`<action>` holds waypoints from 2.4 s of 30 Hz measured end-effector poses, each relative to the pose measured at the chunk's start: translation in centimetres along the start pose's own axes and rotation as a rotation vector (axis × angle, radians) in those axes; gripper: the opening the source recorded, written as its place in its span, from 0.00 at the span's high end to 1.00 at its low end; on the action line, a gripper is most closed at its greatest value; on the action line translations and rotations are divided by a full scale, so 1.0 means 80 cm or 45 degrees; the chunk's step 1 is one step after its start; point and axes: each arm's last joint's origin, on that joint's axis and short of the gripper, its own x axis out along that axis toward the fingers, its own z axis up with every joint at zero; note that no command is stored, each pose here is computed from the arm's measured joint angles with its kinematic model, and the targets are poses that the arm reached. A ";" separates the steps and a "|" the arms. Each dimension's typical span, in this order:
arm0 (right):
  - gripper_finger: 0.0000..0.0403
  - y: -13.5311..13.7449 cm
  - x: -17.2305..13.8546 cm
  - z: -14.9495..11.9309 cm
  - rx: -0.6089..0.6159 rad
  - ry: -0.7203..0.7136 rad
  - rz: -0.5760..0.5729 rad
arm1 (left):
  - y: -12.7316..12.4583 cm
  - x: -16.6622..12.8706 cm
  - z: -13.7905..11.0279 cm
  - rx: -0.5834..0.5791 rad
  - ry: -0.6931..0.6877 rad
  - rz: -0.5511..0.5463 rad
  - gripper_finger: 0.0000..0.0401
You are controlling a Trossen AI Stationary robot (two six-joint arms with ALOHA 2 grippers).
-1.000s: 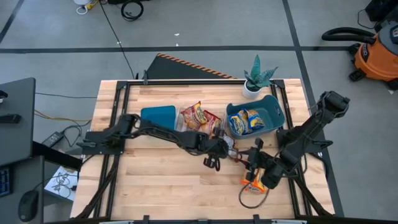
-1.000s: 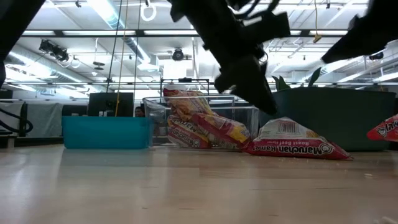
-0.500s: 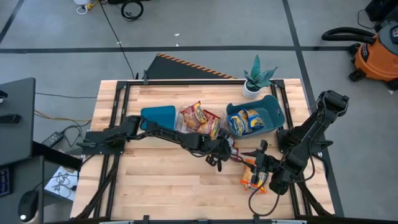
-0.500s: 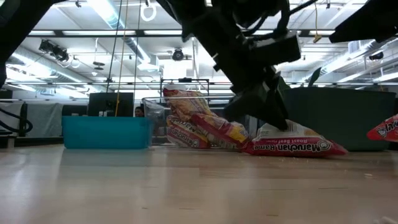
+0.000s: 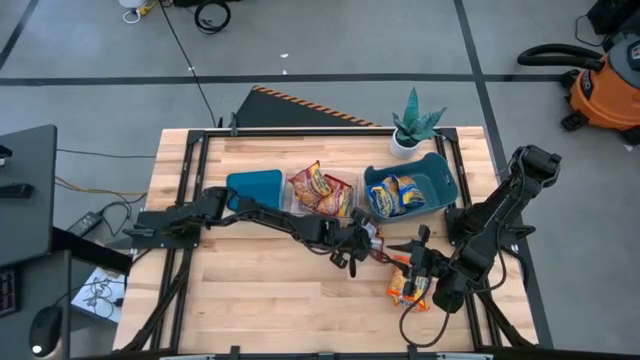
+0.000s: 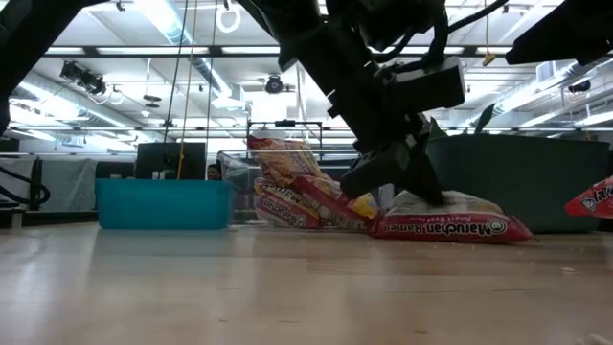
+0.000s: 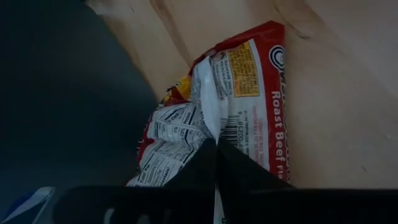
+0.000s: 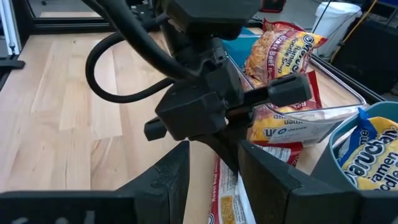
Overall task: Sort Maruchan noodles
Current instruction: Put the red noodle pack into the transparent bin
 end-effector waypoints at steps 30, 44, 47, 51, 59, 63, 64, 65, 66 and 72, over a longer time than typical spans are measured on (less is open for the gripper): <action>0.64 0.001 0.000 0.001 -0.005 -0.012 0.004 | 0.179 -0.158 -0.076 -0.593 0.105 0.025 0.99; 0.64 0.003 0.000 0.002 0.004 -0.018 0.012 | 0.167 -0.094 -0.125 -0.618 0.248 -0.363 0.97; 0.64 0.003 0.000 0.002 -0.001 -0.016 0.011 | 0.157 -0.092 -0.114 -0.557 0.230 -0.366 0.92; 0.64 0.003 0.000 0.002 -0.009 -0.012 0.015 | 0.146 -0.095 -0.100 -0.473 0.268 -0.274 0.80; 0.64 0.002 0.000 0.002 -0.034 -0.026 0.001 | 0.118 -0.106 -0.056 -0.329 0.212 -0.106 0.62; 0.64 0.002 0.000 0.003 -0.043 -0.047 -0.018 | 0.084 -0.107 -0.020 -0.283 0.020 -0.229 0.61; 0.64 0.002 -0.001 0.002 -0.043 -0.045 -0.017 | 0.074 -0.104 -0.010 -0.273 -0.029 -0.246 0.61; 0.64 0.002 -0.001 0.002 -0.043 -0.039 -0.012 | 0.066 -0.104 0.000 -0.268 -0.084 -0.251 0.61; 0.64 0.002 0.000 0.002 -0.046 -0.026 -0.003 | 0.056 -0.105 0.007 -0.256 -0.105 -0.273 0.61; 0.64 0.002 0.001 0.002 -0.019 0.112 0.120 | 0.016 -0.117 0.042 -0.155 -0.247 -0.307 0.61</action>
